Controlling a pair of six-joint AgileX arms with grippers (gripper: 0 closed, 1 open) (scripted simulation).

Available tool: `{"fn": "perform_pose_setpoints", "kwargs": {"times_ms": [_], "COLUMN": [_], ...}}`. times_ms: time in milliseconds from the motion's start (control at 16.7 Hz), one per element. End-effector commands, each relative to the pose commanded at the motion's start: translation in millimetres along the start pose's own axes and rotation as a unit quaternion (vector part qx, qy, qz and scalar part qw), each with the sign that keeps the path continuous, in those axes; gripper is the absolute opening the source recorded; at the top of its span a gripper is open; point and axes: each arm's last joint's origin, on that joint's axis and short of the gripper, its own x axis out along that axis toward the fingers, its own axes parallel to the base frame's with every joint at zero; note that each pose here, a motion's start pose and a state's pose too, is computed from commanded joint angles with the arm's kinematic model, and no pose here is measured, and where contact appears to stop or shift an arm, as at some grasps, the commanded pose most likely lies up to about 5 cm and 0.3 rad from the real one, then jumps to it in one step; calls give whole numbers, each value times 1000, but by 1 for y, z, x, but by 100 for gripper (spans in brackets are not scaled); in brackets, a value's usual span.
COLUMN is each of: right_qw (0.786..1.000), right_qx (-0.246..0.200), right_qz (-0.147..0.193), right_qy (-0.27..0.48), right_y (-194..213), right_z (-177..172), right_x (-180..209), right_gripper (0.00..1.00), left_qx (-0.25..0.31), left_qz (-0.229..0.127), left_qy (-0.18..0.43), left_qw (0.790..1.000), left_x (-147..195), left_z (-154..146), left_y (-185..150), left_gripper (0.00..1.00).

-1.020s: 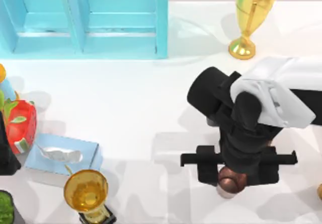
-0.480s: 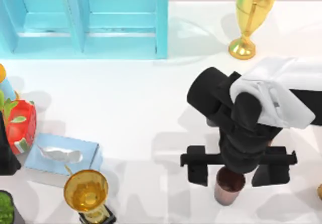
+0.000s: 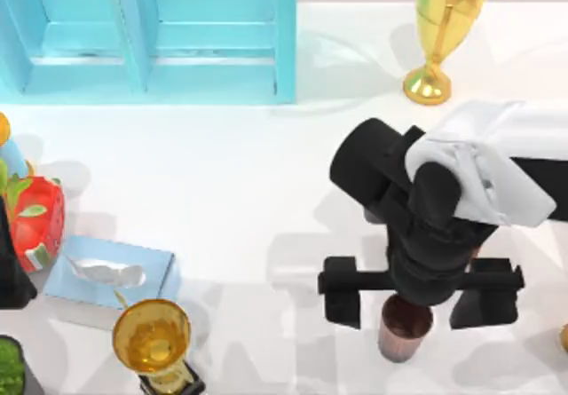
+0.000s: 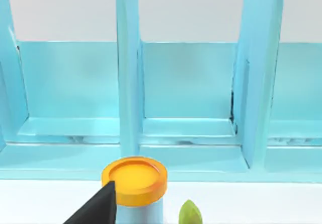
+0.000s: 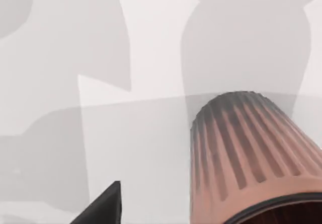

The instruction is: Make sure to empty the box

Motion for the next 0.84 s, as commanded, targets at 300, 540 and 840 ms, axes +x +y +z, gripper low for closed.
{"fn": "perform_pose_setpoints", "kwargs": {"times_ms": [300,540,840], "right_qw": [1000,1000,1000], "right_qx": [0,0,0], "right_qz": [0,0,0], "right_qy": [0,0,0], "right_y": [3,3,0], "right_z": [3,2,0], "right_x": [-34,-76,-99], "right_gripper": [100,100,100], "left_qx": [0,0,0], "left_qz": [0,0,0], "left_qy": [0,0,0], "left_qw": [1000,1000,1000], "left_x": [0,0,0], "left_z": [0,0,0], "left_y": [0,0,0], "left_gripper": [100,100,100]}}
